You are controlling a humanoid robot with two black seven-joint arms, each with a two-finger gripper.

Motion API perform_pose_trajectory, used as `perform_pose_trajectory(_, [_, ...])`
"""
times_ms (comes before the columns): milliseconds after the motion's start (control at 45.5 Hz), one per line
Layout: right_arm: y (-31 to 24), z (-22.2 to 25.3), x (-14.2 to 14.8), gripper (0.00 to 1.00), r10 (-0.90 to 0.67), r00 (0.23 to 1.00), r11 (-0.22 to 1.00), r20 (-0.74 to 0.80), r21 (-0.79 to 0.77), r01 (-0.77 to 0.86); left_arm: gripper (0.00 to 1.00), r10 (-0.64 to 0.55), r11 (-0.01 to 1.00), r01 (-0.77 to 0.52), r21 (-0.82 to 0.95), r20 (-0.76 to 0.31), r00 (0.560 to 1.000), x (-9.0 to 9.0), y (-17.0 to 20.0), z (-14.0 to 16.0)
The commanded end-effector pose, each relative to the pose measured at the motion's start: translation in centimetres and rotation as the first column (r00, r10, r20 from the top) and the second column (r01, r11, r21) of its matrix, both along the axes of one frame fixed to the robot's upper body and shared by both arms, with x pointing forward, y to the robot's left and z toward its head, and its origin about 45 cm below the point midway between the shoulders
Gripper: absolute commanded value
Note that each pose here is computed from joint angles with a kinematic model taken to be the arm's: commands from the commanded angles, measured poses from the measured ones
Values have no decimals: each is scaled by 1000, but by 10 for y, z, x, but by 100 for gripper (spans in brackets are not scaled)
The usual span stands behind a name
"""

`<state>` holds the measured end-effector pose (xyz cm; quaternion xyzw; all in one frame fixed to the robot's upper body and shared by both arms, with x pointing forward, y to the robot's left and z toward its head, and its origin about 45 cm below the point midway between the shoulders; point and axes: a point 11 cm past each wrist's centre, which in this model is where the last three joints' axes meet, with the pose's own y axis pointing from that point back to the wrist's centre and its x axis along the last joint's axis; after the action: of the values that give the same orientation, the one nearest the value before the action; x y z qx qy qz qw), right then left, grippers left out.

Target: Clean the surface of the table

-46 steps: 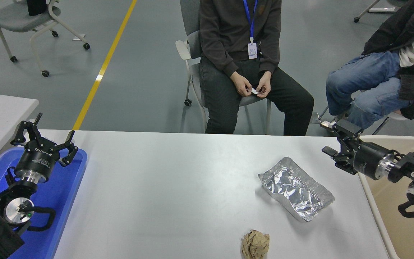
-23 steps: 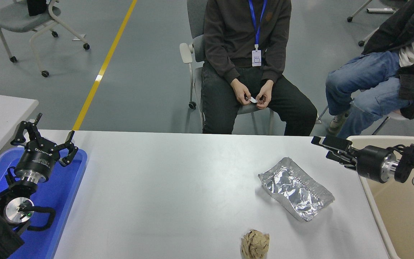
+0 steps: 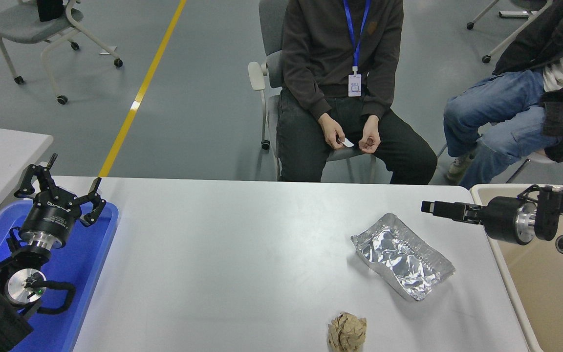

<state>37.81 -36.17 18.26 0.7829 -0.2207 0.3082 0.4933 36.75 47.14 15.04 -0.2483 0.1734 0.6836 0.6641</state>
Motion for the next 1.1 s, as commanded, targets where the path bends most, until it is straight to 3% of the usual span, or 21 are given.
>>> perform_pose_trajectory(0, [-6, -17, -1, 99, 19, 999, 986, -32, -162, -24, 100, 1, 1000, -1, 0, 1, 1000, 0, 0, 0])
perform_pose_trajectory(264, [6, -27, -1, 99, 107, 992, 960, -68, -253, -121, 100, 1, 1000, -1, 1, -1, 1000, 0, 0, 0])
perform_pose_trajectory(549, [47, -41, 12, 99, 189, 981, 947, -52, -253, -195, 100, 0, 1000, 0, 0, 0, 1000, 0, 0, 0])
perform_pose_trajectory(1077, [43, -63, 17, 99, 230, 971, 899, -70, -367, -240, 100, 1, 1000, -1, 0, 1, 1000, 0, 0, 0])
